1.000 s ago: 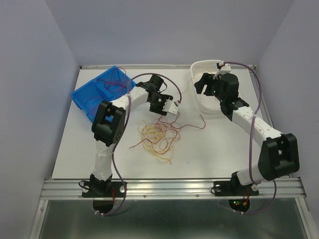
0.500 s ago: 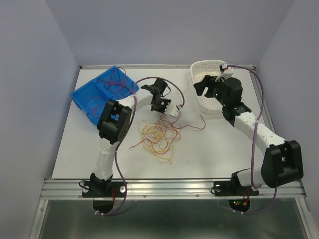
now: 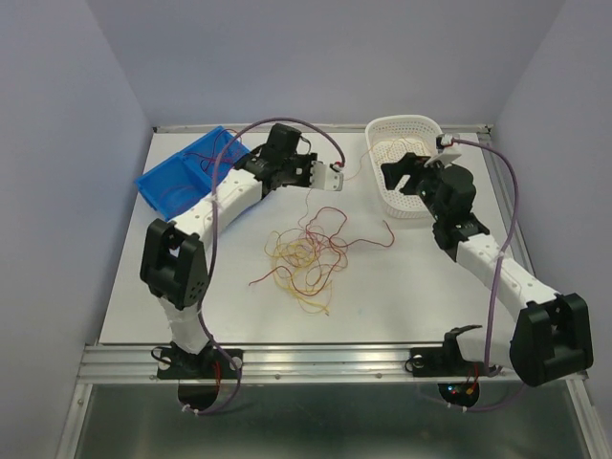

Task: Untangle the cables
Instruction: Pick up the cable at the center of the board, then place the cable in the bin.

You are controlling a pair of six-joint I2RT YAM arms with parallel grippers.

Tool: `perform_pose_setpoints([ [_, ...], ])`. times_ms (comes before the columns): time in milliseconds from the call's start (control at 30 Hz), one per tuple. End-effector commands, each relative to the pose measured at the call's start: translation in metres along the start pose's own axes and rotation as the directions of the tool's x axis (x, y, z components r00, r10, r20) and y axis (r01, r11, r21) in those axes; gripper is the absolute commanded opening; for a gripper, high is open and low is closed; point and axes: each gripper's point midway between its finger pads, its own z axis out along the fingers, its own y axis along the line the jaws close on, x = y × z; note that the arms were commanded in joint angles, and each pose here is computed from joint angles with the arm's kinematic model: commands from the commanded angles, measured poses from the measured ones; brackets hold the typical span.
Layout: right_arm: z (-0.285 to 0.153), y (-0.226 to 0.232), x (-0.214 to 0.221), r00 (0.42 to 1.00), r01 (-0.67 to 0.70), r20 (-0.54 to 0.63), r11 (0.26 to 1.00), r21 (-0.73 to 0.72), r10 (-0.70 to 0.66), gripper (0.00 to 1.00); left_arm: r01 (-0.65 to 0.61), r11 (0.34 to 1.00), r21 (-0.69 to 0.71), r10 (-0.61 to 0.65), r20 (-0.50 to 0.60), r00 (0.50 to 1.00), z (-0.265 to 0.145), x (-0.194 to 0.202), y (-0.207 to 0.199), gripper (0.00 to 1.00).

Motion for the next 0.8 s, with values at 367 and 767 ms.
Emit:
perform_pose_setpoints([
  [367, -0.007, 0.007, -0.008, 0.997, -0.023, 0.072, 0.999, -0.032, 0.025, 0.79, 0.536, 0.602, -0.591, -0.417, 0.340, 0.843, -0.169, 0.102, 0.138, 0.00],
  [767, -0.013, 0.007, -0.005, 0.997, -0.026, 0.072, 0.999, -0.034, 0.028, 0.79, 0.506, 0.623, -0.596, -0.552, 0.124, 0.825, -0.135, 0.203, 0.121, 0.00],
])
